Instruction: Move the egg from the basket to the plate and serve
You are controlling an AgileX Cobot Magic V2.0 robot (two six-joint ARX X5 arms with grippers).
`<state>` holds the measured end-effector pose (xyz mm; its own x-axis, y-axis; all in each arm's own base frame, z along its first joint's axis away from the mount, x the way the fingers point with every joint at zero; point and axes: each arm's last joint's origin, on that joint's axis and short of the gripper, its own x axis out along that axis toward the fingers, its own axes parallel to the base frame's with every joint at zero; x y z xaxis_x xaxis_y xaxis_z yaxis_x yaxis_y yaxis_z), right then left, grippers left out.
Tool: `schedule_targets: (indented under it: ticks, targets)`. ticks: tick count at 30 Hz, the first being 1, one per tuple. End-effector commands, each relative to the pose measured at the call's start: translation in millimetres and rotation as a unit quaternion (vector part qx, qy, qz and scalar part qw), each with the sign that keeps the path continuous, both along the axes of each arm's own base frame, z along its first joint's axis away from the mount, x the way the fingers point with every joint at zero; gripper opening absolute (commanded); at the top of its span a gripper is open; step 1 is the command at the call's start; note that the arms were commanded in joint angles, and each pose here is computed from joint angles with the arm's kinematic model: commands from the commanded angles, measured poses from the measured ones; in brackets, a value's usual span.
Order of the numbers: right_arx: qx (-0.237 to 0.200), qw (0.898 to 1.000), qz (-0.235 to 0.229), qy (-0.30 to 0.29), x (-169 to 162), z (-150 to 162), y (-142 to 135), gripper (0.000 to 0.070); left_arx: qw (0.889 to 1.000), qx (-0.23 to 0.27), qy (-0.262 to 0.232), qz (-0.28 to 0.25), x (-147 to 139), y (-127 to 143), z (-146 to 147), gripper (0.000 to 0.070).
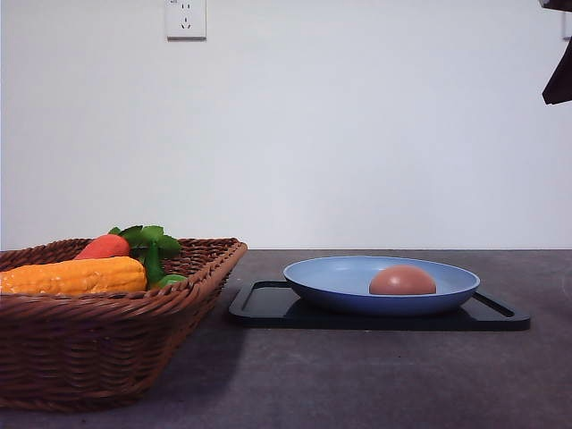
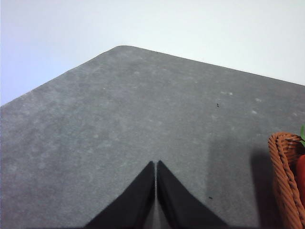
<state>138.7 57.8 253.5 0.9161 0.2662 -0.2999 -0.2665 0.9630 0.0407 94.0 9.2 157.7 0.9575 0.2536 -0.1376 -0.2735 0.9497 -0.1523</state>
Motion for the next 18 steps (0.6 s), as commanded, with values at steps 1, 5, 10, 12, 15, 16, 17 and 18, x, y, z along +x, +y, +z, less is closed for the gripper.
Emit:
schedule_targets:
  ticks: [1,5,10,12,15,16,17,18]
  targets:
    - [0.009,1.000,0.001,-0.005,0.5,3.5,1.4,0.0000,1.000,-0.005,0.018,-0.001,0.8,0.0,-8.8,0.0000]
    - [0.009,1.000,0.001,-0.005,0.5,3.6,1.4,0.0000,1.000,-0.005,0.018,-0.001,0.8,0.0,-8.8,0.0000]
    - [0.009,1.000,0.001,-0.005,0.5,3.6,1.4,0.0000,1.000,-0.005,0.018,-0.001,0.8,0.0,-8.8,0.0000]
    - [0.009,1.000,0.001,-0.005,0.5,3.6,1.4,0.0000,1.000,-0.005,0.018,-0.001,0.8,0.0,-8.8,0.0000]
    - [0.004,1.000,0.003,-0.006,0.3,3.4,1.3,0.0000,1.000,-0.005,0.018,-0.001,0.8,0.0,-8.8,0.0000]
    - [-0.006,1.000,0.004,-0.011,-0.9,3.2,0.6,0.0000,1.000,-0.005,0.018,-0.001,0.8,0.0,-8.8,0.0000]
    - [-0.020,1.000,0.001,-0.023,-4.1,5.3,-1.7,0.0000,1.000,-0.005,0.018,-0.001,0.8,0.0,-8.8,0.0000]
    - [-0.031,0.999,-0.011,-0.038,-8.0,8.0,-5.3,0.0000,1.000,-0.005,0.018,-0.001,0.8,0.0,-8.8,0.0000]
